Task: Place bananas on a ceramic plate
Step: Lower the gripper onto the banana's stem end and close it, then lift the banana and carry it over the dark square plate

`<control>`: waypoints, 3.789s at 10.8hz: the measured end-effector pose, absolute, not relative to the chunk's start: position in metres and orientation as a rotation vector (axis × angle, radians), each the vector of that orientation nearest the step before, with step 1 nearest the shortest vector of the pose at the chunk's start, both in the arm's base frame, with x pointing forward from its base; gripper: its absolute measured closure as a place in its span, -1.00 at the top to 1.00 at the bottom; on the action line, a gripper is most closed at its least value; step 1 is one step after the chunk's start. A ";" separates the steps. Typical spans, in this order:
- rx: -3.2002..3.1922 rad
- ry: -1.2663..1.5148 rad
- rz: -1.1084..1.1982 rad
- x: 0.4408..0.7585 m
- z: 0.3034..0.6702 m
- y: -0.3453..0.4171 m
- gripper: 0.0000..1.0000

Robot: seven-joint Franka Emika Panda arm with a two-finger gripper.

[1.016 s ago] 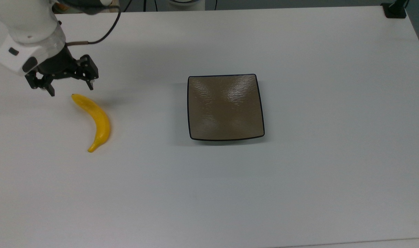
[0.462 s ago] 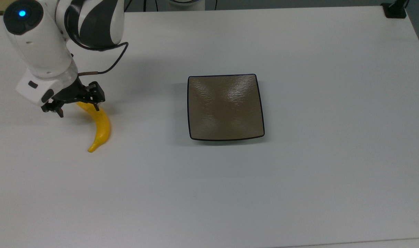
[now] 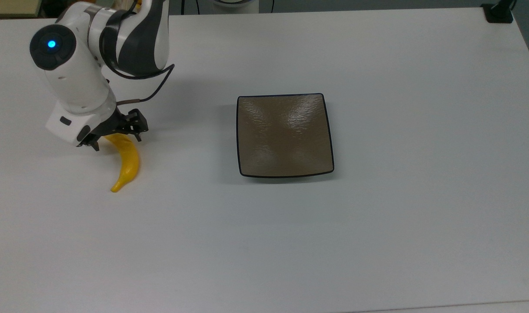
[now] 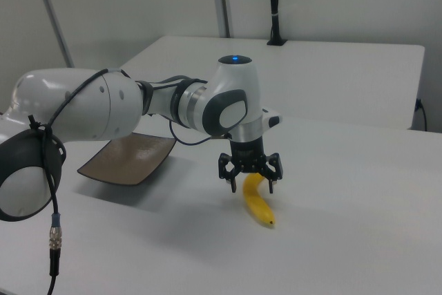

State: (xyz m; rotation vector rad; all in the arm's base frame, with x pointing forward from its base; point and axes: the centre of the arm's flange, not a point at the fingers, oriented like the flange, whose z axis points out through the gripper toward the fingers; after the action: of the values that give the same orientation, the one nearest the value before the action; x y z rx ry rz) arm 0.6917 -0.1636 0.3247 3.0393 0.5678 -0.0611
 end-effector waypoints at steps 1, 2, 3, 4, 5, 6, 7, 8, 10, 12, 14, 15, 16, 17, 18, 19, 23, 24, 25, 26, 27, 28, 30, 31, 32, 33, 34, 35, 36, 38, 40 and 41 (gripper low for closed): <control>3.037 0.581 -0.081 0.691 0.318 -0.160 0.96; 3.024 0.602 -0.100 0.691 0.313 -0.155 0.89; 3.013 0.619 -0.109 0.691 0.311 -0.151 0.79; 3.007 0.630 -0.112 0.692 0.311 -0.147 0.70; 3.007 0.634 -0.112 0.692 0.311 -0.146 0.37; 3.006 0.634 -0.112 0.692 0.311 -0.146 0.00; 3.006 0.634 -0.111 0.692 0.311 -0.146 -0.25; 3.006 0.634 -0.111 0.692 0.311 -0.146 -0.25; 3.006 0.634 -0.111 0.692 0.311 -0.146 -0.25; 3.006 0.634 -0.110 0.692 0.311 -0.146 -0.25; 3.005 0.634 -0.105 0.693 0.314 -0.146 -0.25; 3.003 0.633 -0.099 0.693 0.316 -0.146 -0.25; 3.000 0.632 -0.086 0.694 0.321 -0.146 -0.25; 2.997 0.631 -0.071 0.694 0.331 -0.146 -0.25; 2.995 0.628 -0.067 0.692 0.347 -0.145 -0.25; 2.993 0.628 -0.063 0.689 0.369 -0.142 -0.25; 2.972 0.676 -0.045 0.663 0.475 -0.105 -0.25; 2.967 0.689 -0.040 0.656 0.496 -0.096 -0.25; 2.963 0.702 -0.042 0.648 0.513 -0.088 -0.25; 2.960 0.718 -0.048 0.641 0.527 -0.078 -0.25; 2.959 0.736 -0.046 0.636 0.538 -0.068 -0.25; 2.960 0.752 -0.033 0.633 0.547 -0.056 -0.25; 2.969 0.770 -0.031 0.623 0.565 -0.025 -0.25; 2.971 0.770 -0.040 0.617 0.572 -0.005 -0.25; 2.972 0.762 -0.039 0.611 0.579 0.025 -0.25; 2.976 0.748 -0.037 0.609 0.579 0.045 -0.25; 2.983 0.719 -0.044 0.606 0.575 0.065 -0.25; 2.989 0.695 -0.057 0.604 0.569 0.084 -0.25; 2.992 0.686 -0.072 0.603 0.562 0.101 -0.25; 3.056 0.672 -0.061 0.608 0.539 0.124 -0.25; 3.093 0.620 0.002 0.617 0.511 0.136 -0.25; 3.107 0.582 0.025 0.621 0.497 0.145 -0.25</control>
State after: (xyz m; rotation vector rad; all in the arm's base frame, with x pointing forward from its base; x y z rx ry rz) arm 0.6212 0.1454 0.4966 3.1066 0.5822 0.0249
